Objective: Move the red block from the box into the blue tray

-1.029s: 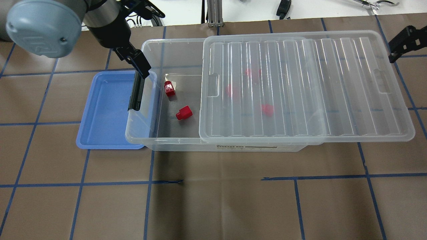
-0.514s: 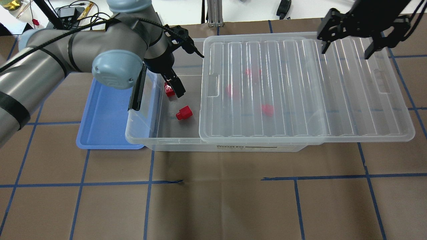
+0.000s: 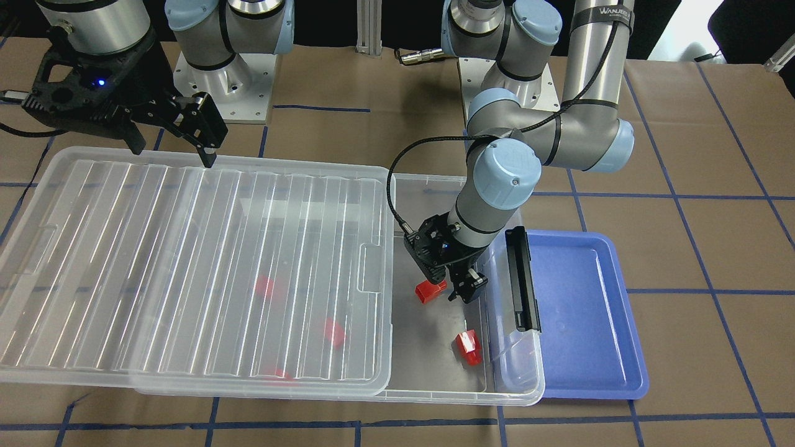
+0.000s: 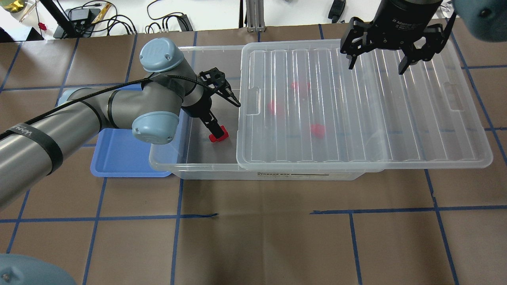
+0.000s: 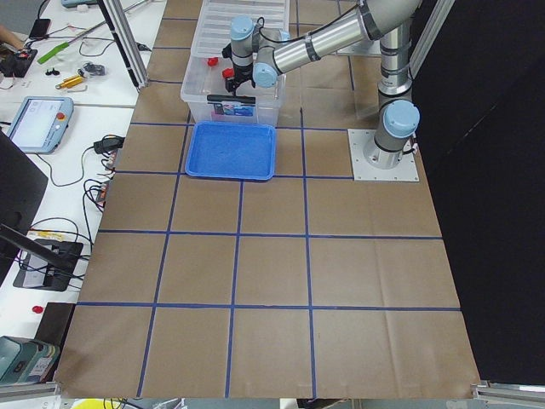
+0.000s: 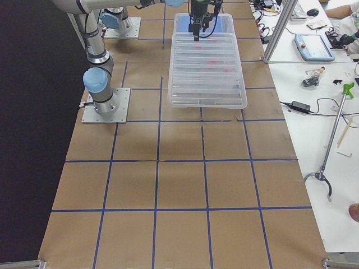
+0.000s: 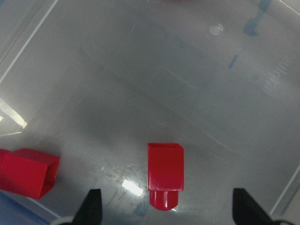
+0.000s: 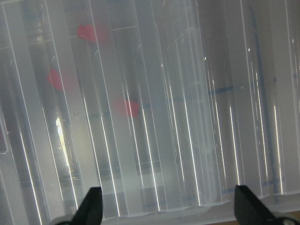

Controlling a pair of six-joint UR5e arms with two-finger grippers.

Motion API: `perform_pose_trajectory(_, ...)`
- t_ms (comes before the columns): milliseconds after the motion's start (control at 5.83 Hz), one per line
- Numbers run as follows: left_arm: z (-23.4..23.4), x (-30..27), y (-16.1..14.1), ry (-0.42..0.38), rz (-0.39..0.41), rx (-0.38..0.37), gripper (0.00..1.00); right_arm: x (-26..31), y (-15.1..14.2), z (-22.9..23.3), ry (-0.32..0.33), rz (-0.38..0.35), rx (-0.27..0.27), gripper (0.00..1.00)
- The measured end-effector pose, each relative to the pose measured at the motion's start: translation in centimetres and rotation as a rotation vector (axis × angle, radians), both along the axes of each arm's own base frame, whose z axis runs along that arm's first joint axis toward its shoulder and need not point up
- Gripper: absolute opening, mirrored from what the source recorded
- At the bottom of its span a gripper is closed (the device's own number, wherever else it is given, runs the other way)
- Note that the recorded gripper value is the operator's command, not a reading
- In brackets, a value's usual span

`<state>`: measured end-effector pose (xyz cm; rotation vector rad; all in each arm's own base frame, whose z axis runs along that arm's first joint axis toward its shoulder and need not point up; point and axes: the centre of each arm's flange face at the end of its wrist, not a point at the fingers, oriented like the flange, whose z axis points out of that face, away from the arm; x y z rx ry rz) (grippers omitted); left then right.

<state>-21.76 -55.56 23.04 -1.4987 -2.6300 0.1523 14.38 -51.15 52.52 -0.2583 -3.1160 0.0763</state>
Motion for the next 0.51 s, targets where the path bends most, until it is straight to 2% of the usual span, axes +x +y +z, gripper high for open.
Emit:
perform_pose_trajectory(171,-2.0,0.0,-0.4,-0.002,-0.04,0.011,0.96,-0.2,-0.3,0.0,-0.001,0.037,-0.008,1.0)
perform_pose_trajectory(343,-3.5,0.0,-0.6,-0.002,-0.058,0.024,0.8,-0.8,-0.5,0.0,-0.003,0.04,-0.011,1.0)
perform_pose_trajectory(514,-4.7,0.0,-0.7,-0.003,-0.074,0.04,0.19,-1.7,-0.7,-0.1,-0.005,0.028,-0.009,1.0)
